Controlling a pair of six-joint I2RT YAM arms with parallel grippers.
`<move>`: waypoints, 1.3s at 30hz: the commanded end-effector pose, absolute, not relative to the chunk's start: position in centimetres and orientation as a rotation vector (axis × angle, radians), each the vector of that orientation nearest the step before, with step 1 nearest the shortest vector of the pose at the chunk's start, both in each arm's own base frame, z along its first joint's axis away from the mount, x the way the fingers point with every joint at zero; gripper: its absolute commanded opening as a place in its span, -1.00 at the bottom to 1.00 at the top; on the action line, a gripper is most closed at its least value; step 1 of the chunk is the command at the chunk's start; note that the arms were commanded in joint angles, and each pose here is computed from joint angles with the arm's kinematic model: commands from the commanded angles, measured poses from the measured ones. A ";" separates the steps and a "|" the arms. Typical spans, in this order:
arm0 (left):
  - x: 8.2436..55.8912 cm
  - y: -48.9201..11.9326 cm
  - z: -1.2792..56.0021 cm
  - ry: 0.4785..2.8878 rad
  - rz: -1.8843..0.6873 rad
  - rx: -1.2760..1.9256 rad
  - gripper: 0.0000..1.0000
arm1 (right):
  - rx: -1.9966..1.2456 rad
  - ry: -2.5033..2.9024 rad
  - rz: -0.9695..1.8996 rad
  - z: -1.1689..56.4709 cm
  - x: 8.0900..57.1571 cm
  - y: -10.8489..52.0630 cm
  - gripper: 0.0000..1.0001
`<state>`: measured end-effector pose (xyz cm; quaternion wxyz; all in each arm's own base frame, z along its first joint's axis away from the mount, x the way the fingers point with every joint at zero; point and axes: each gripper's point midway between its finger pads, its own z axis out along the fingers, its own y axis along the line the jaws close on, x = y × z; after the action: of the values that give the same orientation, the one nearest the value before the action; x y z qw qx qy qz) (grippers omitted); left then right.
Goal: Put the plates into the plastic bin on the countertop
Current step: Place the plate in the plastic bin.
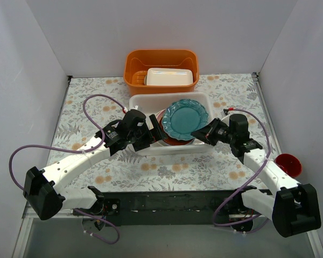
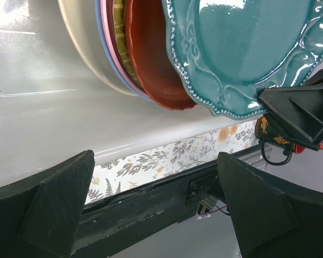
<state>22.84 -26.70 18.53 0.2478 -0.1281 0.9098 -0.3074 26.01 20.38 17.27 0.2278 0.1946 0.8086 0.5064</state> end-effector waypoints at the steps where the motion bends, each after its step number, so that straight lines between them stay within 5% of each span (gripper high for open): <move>1: 22.9 -27.0 20.3 2.444 -0.880 -0.327 0.96 | 0.352 2.016 1.465 22.5 26.5 21.2 -0.97; 39: 22.6 -26.7 19.1 2.463 -0.861 -0.327 0.97 | 0.240 2.270 1.442 17.1 24.7 25.1 -0.92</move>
<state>22.84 -26.75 18.44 0.2475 -0.1275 0.9095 -0.3088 24.29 23.66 14.99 0.1929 0.1650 0.8239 0.5067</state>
